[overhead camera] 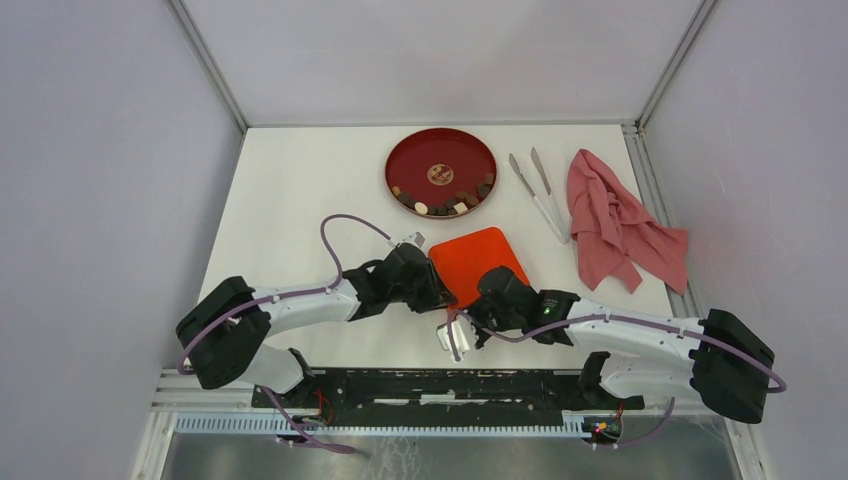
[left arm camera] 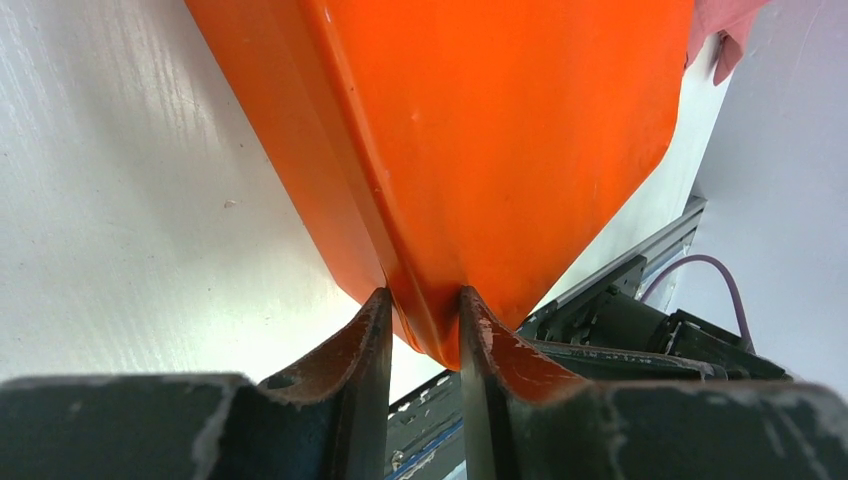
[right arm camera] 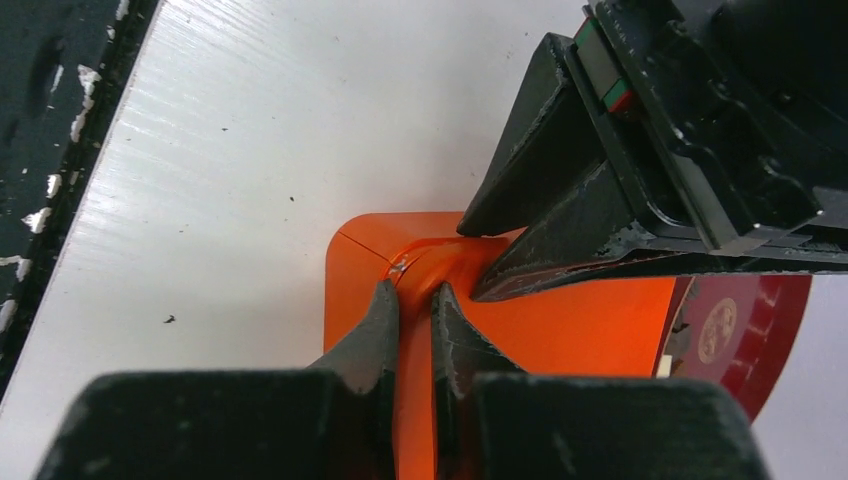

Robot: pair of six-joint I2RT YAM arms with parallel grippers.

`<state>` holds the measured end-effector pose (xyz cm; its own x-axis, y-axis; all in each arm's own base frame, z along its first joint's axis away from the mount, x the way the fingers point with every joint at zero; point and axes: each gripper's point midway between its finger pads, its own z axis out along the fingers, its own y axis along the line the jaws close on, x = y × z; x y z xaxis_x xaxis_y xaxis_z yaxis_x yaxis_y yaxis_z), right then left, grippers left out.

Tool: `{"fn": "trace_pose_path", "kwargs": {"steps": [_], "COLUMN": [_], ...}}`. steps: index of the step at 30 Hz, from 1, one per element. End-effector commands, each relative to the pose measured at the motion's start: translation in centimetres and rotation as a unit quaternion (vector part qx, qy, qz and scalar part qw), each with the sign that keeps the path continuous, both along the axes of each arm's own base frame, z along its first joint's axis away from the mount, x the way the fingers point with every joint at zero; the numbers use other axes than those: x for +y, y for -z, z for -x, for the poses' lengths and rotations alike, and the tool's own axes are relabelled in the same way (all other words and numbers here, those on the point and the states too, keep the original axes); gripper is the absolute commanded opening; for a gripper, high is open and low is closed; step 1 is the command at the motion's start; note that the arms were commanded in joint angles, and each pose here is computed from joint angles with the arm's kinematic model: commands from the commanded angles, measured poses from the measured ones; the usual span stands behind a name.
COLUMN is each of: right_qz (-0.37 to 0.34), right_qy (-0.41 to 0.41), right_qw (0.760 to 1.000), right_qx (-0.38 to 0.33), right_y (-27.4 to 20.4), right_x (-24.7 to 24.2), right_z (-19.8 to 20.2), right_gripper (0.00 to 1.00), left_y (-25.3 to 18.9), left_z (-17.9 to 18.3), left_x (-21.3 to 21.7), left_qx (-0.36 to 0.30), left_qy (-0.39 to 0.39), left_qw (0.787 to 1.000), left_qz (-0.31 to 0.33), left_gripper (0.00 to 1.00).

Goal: Pack the chocolate
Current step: Adjust the packing box at the center of the board.

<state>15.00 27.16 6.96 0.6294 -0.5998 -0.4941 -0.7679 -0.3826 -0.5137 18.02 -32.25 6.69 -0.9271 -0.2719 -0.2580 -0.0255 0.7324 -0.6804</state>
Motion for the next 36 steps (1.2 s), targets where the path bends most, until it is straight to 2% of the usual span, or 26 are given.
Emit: {"fn": "trace_pose_path", "kwargs": {"steps": [1, 5, 7, 8, 11, 13, 15, 16, 17, 20, 21, 24, 27, 31, 36], "right_qz": [0.128, 0.130, 0.118, 0.111, 0.067, 0.033, 0.000, -0.015, -0.026, -0.038, -0.040, -0.048, -0.037, 0.031, 0.158], "right_qy": [0.020, 0.006, 0.000, 0.000, -0.002, 0.001, 0.003, 0.011, 0.016, 0.039, 0.046, 0.068, 0.086, 0.114, 0.124], "right_qw": [0.991, 0.991, 0.991, 0.991, 0.990, 0.987, 0.984, 0.983, 0.981, 0.978, 0.977, 0.972, 0.965, 0.943, 0.899], "right_qx": [0.024, 0.043, 0.060, 0.070, 0.125, 0.156, 0.179, 0.184, 0.191, 0.200, 0.204, 0.219, 0.245, 0.313, 0.391], "right_y": [5.9, 5.9, 5.2, 4.7, 2.0, -0.7, -3.5, -4.9, -6.1, -9.4, -10.6, -13.0, -11.8, -4.7, 5.1], "right_x": [-5.0, -5.1, -4.5, -4.1, -2.6, -1.9, -1.5, -1.5, -1.3, -1.1, -1.1, -1.3, -1.4, -2.8, -5.8], "right_z": [1.6, 2.6, 3.0, 3.1, 2.8, 1.7, 0.5, -0.3, -0.8, -2.5, -3.1, -4.4, -4.5, -3.1, 2.1], "right_gripper": [0.05, 0.03, 0.07, 0.11, 0.37, 0.43, 0.45, 0.42, 0.35, 0.05, 0.00, 0.00, 0.00, 0.00, 0.00], "left_y": [3.1, 3.4, 3.7, 3.7, 3.7, 3.9, 4.0, 3.9, 4.0, 3.9, 4.0, 4.0, 4.0, 4.0, 4.1], "left_z": [1.0, 0.9, 1.0, 1.0, 1.0, 1.0, 1.0, 1.0, 1.0, 0.9, 0.9, 0.9, 0.9, 0.9, 0.9], "left_x": [1.4, 1.7, 1.8, 1.8, 1.9, 2.0, 2.1, 2.1, 2.1, 2.1, 2.1, 2.1, 2.1, 2.1, 2.2], "left_qx": [0.028, 0.027, 0.030, 0.030, 0.031, 0.033, 0.035, 0.034, 0.035, 0.035, 0.035, 0.035, 0.034, 0.034, 0.034], "left_qy": [0.001, 0.001, 0.001, 0.002, 0.000, 0.000, 0.000, -0.001, -0.002, -0.003, -0.003, -0.003, -0.003, -0.003, -0.003], "left_qw": [0.998, 0.997, 0.997, 0.997, 0.997, 0.997, 0.997, 0.997, 0.997, 0.997, 0.997, 0.997, 0.997, 0.997, 0.997], "left_qz": [-0.052, -0.068, -0.072, -0.072, -0.074, -0.074, -0.075, -0.074, -0.075, -0.073, -0.073, -0.072, -0.071, -0.069, -0.069], "left_gripper": [0.26, 0.19, 0.15, 0.13, 0.10, 0.09, 0.06, 0.05, 0.05, 0.04, 0.04, 0.04, 0.04, 0.03, 0.02]}}
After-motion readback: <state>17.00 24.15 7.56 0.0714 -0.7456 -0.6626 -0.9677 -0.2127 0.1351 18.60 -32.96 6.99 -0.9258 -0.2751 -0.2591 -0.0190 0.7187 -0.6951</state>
